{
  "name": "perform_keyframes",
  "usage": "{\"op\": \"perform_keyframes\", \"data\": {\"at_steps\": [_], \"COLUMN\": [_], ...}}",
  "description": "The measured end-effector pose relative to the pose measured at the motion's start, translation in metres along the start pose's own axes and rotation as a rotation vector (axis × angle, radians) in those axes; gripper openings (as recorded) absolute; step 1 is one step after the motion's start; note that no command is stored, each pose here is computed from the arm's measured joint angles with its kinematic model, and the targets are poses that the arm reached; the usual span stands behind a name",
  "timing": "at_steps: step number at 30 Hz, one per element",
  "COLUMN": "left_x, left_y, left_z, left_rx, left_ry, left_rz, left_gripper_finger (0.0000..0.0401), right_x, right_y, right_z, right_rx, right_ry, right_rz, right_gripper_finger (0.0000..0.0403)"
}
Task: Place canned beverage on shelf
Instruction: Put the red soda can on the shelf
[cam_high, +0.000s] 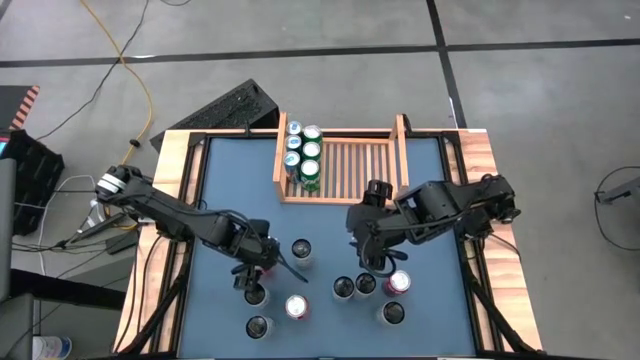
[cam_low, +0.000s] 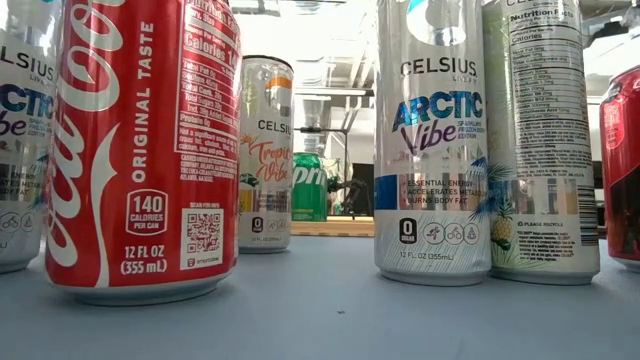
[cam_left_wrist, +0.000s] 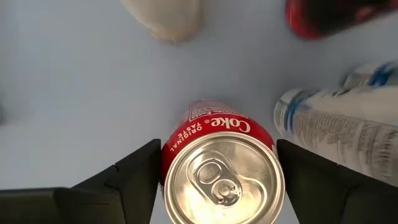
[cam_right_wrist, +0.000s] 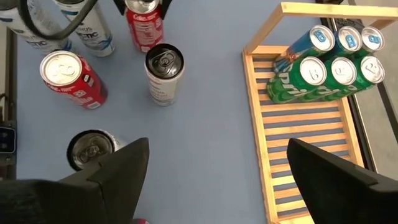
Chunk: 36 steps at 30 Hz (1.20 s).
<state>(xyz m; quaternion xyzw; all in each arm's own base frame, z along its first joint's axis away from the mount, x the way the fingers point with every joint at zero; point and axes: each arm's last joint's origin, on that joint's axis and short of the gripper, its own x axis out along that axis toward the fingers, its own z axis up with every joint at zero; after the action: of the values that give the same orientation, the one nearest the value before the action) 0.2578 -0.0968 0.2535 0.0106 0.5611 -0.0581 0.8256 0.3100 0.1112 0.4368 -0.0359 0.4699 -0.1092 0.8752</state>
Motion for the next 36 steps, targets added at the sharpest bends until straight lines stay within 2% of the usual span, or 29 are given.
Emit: {"op": "perform_keyframes", "data": {"at_steps": [7,10,14,18,24,33,36], "left_x": [-0.022,-0.040,-0.061,-0.091,-0.116,-0.121,-0.114], "left_y": [0.020,0.034,0.056,0.080,0.121,0.193,0.217], "left_z": [0.003,0.013,0.022,0.039,0.062,0.112,0.124], "left_rx": [-0.050,-0.081,-0.106,-0.144,-0.150,-0.094,-0.089], "left_ry": [-0.020,-0.072,-0.079,-0.203,-0.267,-0.279,-0.266], "left_rz": [0.014,-0.003,0.029,0.060,0.151,0.245,0.275], "left_gripper_finger": [0.0268,0.0268,0.0268,0.0268,0.0268,0.0268,0.0268], "right_x": [-0.021,-0.035,-0.055,-0.070,-0.086,-0.092,-0.092], "right_y": [-0.012,-0.021,-0.034,-0.045,-0.058,-0.072,-0.072], "right_z": [-0.005,-0.009,-0.016,-0.021,-0.029,-0.031,-0.031], "right_rx": [0.019,0.034,0.058,0.076,0.067,0.017,0.001], "right_ry": [-0.047,-0.079,-0.134,-0.183,-0.231,-0.248,-0.247], "right_rz": [0.016,0.023,0.016,-0.008,-0.030,-0.062,-0.063], "right_gripper_finger": [0.0350,0.0346,0.0344,0.0344,0.0344,0.0344,0.0344]}}
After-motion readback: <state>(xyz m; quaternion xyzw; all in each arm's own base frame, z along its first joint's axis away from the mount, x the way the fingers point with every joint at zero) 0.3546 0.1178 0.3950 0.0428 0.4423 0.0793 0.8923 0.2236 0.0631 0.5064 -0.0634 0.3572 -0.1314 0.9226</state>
